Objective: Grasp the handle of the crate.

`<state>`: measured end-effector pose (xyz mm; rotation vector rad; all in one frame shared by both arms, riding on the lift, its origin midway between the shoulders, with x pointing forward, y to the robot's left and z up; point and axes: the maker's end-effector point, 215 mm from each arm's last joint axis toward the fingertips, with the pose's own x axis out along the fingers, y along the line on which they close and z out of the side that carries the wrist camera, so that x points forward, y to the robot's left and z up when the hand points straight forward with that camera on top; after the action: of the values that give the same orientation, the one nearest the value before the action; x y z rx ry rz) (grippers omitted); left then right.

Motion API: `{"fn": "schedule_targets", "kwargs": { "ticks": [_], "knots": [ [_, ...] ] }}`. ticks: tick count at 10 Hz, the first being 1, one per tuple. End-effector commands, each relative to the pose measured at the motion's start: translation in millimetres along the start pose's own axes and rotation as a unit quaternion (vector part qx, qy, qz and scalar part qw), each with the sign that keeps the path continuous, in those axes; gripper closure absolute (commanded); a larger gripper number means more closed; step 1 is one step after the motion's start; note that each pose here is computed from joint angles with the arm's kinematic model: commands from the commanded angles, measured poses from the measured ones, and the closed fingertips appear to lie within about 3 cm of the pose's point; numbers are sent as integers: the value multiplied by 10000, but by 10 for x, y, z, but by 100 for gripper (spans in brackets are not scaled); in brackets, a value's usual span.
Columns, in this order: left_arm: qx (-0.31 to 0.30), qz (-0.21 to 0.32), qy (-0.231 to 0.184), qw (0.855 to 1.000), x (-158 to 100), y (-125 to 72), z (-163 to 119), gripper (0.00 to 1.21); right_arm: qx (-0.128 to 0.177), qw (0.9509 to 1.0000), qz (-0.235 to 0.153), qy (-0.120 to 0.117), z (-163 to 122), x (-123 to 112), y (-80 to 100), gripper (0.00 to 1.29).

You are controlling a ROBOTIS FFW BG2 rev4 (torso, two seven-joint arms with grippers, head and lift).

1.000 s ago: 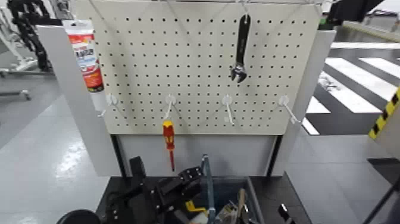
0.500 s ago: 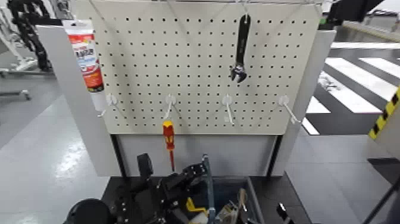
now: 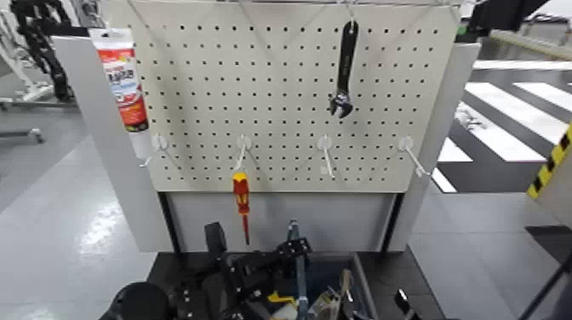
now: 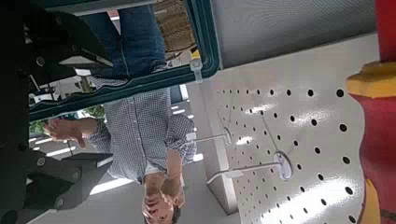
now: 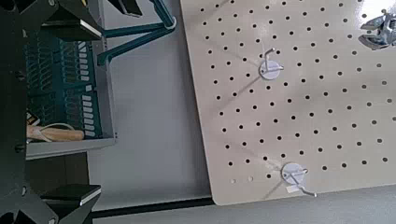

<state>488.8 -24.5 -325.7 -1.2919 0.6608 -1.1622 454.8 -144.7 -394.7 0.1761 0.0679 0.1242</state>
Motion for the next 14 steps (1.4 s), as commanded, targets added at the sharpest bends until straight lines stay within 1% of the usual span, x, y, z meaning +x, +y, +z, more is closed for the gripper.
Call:
{"fn": "schedule_targets", "kwargs": {
  "ticks": [1,7,10,14],
  "knots": [
    [-76,-8,14,10000,1,37,-43,119,20,10000,14,4,-4,6,9,15],
    [-252,-64,-19,9997,13,67,-147,119,22,10000,23,18,-12,4,11,15],
    [-306,-136,-2,9994,33,33,-226,119,20,10000,15,31,-22,-1,1,15],
    [-310,-213,152,9992,28,-156,-388,119,23,10000,-8,24,-14,-7,-19,15]
  ]
}}
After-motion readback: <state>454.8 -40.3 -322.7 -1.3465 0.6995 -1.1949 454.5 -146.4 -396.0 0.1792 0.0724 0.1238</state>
